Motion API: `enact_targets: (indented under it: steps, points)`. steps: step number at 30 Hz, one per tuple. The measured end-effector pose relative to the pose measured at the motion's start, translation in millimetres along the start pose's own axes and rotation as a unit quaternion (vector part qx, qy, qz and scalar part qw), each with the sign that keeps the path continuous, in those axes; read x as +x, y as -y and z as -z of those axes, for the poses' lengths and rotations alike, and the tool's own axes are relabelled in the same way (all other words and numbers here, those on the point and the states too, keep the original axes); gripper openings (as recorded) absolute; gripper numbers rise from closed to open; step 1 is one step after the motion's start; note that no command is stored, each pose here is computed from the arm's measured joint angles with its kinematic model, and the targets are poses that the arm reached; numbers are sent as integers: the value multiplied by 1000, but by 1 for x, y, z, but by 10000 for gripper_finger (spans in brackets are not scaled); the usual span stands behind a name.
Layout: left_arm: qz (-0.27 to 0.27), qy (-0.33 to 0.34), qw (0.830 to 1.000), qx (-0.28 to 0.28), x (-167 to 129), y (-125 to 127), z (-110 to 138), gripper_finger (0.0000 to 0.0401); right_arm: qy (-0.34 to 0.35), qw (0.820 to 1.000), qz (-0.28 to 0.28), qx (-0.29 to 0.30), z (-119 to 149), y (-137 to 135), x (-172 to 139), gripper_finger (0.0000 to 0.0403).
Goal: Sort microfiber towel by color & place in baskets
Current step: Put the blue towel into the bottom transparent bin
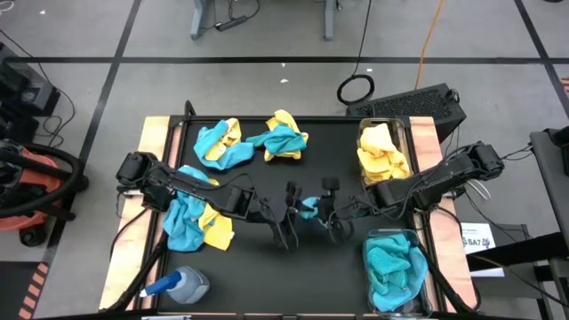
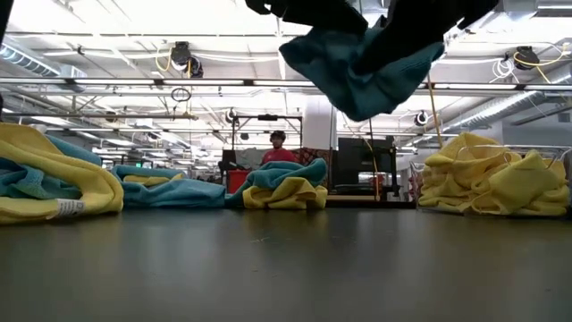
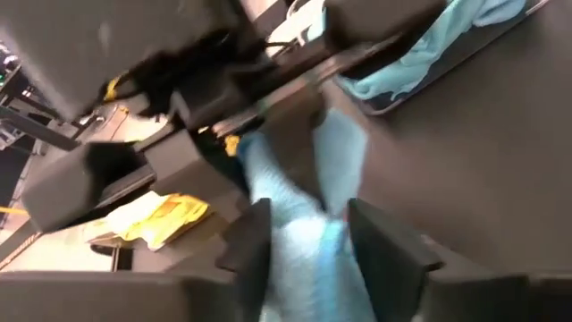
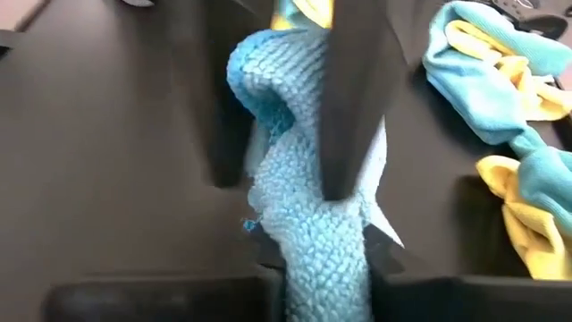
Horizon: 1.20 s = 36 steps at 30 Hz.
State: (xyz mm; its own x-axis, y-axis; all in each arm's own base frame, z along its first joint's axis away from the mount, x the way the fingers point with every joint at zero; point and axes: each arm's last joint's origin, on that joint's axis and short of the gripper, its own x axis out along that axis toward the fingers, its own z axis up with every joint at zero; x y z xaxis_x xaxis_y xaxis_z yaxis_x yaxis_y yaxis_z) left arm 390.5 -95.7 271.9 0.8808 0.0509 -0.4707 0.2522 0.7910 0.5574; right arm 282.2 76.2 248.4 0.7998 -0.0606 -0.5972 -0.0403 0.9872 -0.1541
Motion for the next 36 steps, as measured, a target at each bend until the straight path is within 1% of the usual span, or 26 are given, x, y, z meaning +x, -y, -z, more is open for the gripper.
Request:
enact_targets:
  steps: [4,7,9,11,16,19,22,25,27,29,34,36]
  points:
    - [3,-1,1000,-4,-1,2,-1,232,-15,1000,20,4,3,2,-3,34]
    - [6,-11,1000,-19,-1,4,0,285,-47,998,41,12,3,6,-12,34]
    - [10,-20,999,-27,-2,6,2,311,-63,997,44,14,1,8,-18,35]
    - [14,-31,999,-34,-4,6,3,328,-77,996,43,17,-3,8,-25,40]
    - [23,-52,997,-55,-13,6,4,337,-129,991,35,12,-14,5,-48,43]
    - [20,-43,996,-73,-20,3,0,337,-157,987,23,14,-20,1,-62,42]
    - [18,-24,996,-88,-29,1,-6,337,-190,981,-17,24,-21,-7,-73,42]
    - [23,-10,995,-93,-38,1,-12,337,-212,974,-73,38,-19,-19,-81,42]
    - [27,-10,995,-94,-42,1,-13,337,-228,967,-109,44,-16,-29,-86,42]
    - [33,-12,995,-93,-43,3,-13,337,-248,958,-133,51,-12,-39,-91,42]
    - [51,-28,994,-91,-42,7,-8,338,-319,930,-157,96,1,-59,-109,42]
    - [55,-36,994,-89,-41,11,-3,338,-334,921,-164,114,4,-70,-116,42]
